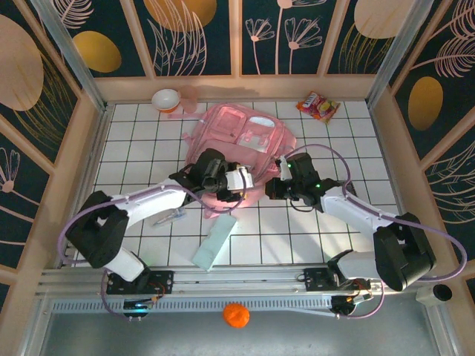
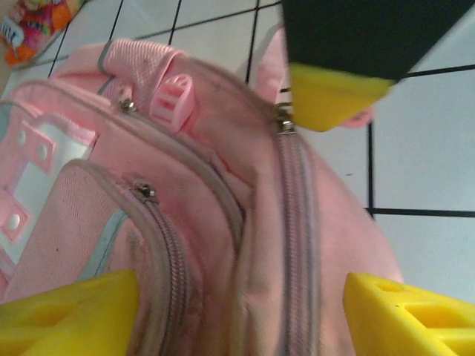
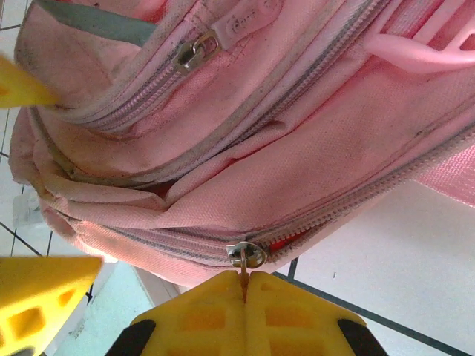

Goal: Pack the student bag

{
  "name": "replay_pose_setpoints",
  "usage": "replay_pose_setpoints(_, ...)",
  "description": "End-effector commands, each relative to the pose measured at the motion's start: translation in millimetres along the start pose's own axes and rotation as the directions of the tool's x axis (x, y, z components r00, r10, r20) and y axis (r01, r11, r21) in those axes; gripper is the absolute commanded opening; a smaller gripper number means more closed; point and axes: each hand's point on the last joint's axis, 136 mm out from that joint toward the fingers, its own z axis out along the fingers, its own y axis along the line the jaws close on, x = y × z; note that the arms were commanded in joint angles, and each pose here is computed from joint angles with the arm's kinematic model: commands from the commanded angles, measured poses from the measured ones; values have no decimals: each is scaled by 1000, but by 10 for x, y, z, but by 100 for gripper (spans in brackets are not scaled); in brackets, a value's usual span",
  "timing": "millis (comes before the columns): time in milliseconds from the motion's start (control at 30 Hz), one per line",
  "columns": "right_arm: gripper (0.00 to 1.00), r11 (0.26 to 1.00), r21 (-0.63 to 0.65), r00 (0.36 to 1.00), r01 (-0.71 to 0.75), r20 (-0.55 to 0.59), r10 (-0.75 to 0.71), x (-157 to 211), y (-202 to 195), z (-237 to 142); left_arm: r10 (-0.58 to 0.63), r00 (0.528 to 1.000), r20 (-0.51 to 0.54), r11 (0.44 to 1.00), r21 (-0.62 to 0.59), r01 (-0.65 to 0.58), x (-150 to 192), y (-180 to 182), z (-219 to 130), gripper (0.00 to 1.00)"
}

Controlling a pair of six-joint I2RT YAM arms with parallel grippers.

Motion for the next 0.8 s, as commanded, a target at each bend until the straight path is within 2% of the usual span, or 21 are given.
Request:
replay_pose_setpoints(0, 0, 995, -78, 997, 56, 52, -52, -208, 260, -98, -37, 999, -8, 996, -77, 37, -123, 249, 68, 59)
replay_pose_setpoints(33, 0, 995, -80, 997, 59, 57, -55, -218, 267, -109, -38, 999, -5, 996, -75, 38, -133, 249, 70, 52)
replay_pose_setpoints(167, 0, 996, -76, 997, 40, 63, -35, -250, 166, -145, -18, 999, 31, 997, -73, 20, -195, 222, -13, 8)
replay_pose_setpoints(200, 0, 997, -70, 998, 28, 64, -23, -257, 112, -160, -16, 999, 39, 996, -83, 19, -217, 232, -47, 0)
replay_pose_setpoints(267, 0, 998, -61, 997, 1, 79, 4, -289, -19, -199, -3, 999, 44, 995, -96, 7, -249, 257, -107, 0)
replay_pose_setpoints(367, 0, 997, -65, 994, -34, 102, 41, -346, -227, -276, 24, 999, 27, 998, -56, -23, -143, 111, -129, 0)
replay_pose_setpoints(533, 0, 999, 21, 994, -46, 99, 44, -416, -666, -291, 41, 998, 57, 998, -46, -38, -193, 73, -198, 0)
replay_pose_setpoints(767, 0, 996, 29, 981, -89, 174, 82, -781, -1121, -397, 71, 991, 112, 997, -40, -67, -322, 33, -335, 0)
